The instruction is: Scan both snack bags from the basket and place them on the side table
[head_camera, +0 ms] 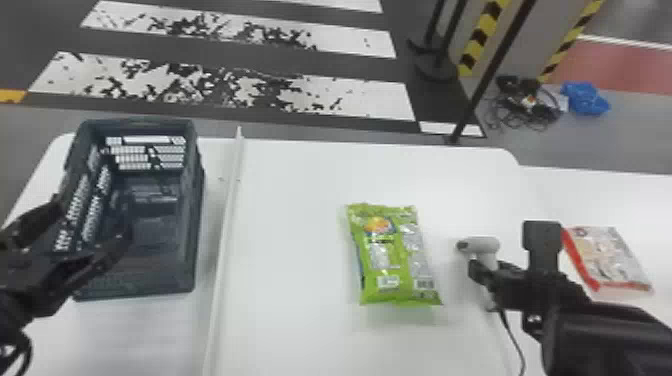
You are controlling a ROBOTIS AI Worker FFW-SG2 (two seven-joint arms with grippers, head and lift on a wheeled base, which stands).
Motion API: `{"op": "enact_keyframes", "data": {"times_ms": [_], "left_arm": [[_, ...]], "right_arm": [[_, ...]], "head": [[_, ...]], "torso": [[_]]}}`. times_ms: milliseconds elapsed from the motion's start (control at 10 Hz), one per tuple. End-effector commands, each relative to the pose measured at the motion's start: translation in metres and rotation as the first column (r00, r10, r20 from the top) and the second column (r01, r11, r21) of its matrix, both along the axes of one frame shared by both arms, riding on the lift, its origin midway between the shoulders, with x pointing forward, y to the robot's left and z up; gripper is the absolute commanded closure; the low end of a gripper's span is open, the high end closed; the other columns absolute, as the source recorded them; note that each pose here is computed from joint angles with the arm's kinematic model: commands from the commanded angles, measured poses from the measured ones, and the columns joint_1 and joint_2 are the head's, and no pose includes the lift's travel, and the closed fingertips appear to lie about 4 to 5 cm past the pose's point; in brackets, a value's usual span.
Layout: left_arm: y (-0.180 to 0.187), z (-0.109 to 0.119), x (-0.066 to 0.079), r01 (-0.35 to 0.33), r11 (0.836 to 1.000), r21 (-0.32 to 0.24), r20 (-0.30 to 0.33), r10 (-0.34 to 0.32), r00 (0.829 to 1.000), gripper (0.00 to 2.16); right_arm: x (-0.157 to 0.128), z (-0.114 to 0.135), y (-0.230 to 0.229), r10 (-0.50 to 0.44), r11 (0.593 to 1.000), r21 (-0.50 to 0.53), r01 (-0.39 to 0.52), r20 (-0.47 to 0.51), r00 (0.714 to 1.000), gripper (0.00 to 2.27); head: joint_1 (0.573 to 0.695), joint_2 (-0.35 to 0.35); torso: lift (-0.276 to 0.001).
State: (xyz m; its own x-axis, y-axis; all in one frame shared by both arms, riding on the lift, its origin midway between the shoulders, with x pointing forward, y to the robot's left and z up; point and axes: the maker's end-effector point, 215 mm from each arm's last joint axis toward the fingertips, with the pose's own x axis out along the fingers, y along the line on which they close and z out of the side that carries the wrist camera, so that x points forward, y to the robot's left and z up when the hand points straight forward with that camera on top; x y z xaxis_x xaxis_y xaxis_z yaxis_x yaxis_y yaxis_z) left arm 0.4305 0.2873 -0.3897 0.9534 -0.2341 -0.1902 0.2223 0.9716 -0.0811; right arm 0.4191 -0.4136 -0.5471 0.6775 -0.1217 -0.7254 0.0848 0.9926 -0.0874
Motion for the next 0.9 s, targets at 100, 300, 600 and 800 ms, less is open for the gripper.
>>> {"op": "enact_keyframes", "data": {"times_ms": [100,300,600,800], "left_arm": [[0.0,-0.001,-0.001,0.0,1.0,-0.001,-0.003,0.0,1.0,0.08],[0.0,-0.001,-0.001,0.001,1.0,-0.002,-0.002,-0.001,1.0,0.08],[0.0,-0.001,0.0,-0.001,1.0,-0.003,-0.001,0.001,1.0,0.08],[0.001,-0.001,0.0,-0.006,1.0,-0.005,-0.001,0.006,1.0,0.08]], "right_arm": [[-0.014,-0.011,-0.008,-0.025,1.0,0.01,0.026,-0.071,0.997,2.15],[-0.02,-0.005,-0.009,-0.028,0.999,0.021,0.029,-0.068,0.997,2.25],[-0.058,0.016,0.021,0.001,0.996,0.086,0.005,-0.072,0.997,2.26],[-0.077,0.034,0.039,0.011,0.994,0.105,-0.004,-0.068,0.998,2.26]], "head": [[0.695,-0.171],[0.695,-0.178],[0.695,-0.172],[0.695,-0.15]], "torso": [[-0.074],[-0.074],[-0.074],[-0.074]]}}
